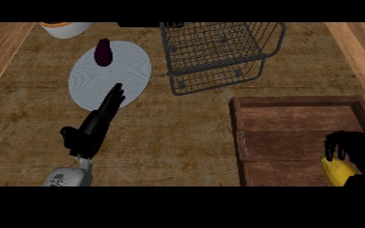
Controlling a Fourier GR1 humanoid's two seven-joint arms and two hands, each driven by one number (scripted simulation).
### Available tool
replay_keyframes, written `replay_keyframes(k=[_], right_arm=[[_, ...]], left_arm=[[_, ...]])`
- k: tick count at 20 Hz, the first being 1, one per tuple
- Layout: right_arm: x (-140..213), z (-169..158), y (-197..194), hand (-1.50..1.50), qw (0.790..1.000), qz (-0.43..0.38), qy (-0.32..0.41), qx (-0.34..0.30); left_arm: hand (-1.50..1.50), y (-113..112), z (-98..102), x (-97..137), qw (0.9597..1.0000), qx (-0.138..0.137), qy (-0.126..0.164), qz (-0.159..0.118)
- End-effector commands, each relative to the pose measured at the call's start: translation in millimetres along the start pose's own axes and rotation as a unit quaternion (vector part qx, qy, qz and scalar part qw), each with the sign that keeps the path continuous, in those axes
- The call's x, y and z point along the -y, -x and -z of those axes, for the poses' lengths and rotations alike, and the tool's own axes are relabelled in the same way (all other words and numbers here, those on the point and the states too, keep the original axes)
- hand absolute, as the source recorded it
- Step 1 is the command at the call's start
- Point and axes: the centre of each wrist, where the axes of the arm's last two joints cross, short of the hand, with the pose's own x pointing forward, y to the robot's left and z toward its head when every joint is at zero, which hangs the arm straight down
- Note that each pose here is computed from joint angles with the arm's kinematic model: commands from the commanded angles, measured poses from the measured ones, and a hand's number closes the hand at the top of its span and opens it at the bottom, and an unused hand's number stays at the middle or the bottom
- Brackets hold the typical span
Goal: Pick the lemon from the tray and place it in the tiered basket
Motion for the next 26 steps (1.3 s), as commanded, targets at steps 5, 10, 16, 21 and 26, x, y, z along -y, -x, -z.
replay_keyframes(k=[5,10,16,21,26], right_arm=[[87,65,53,1.5,0.999,-0.009,0.037,0.031],[105,94,68,1.5,0.995,-0.025,0.079,0.054],[136,115,66,1.5,0.969,0.146,0.124,0.157],[189,124,38,1.5,0.93,0.218,0.174,0.238],[253,117,-3,1.5,0.924,0.21,0.172,0.27]], left_arm=[[0.0,-20,24,17,0.9986,0.026,0.045,0.005],[0.0,-8,21,29,0.9987,0.01,0.05,0.005],[0.0,-11,18,12,0.9993,0.011,0.036,-0.004],[0.0,-15,19,-3,0.9997,0.007,0.02,0.007],[0.0,0,3,11,0.9999,0.005,0.007,0.006]])
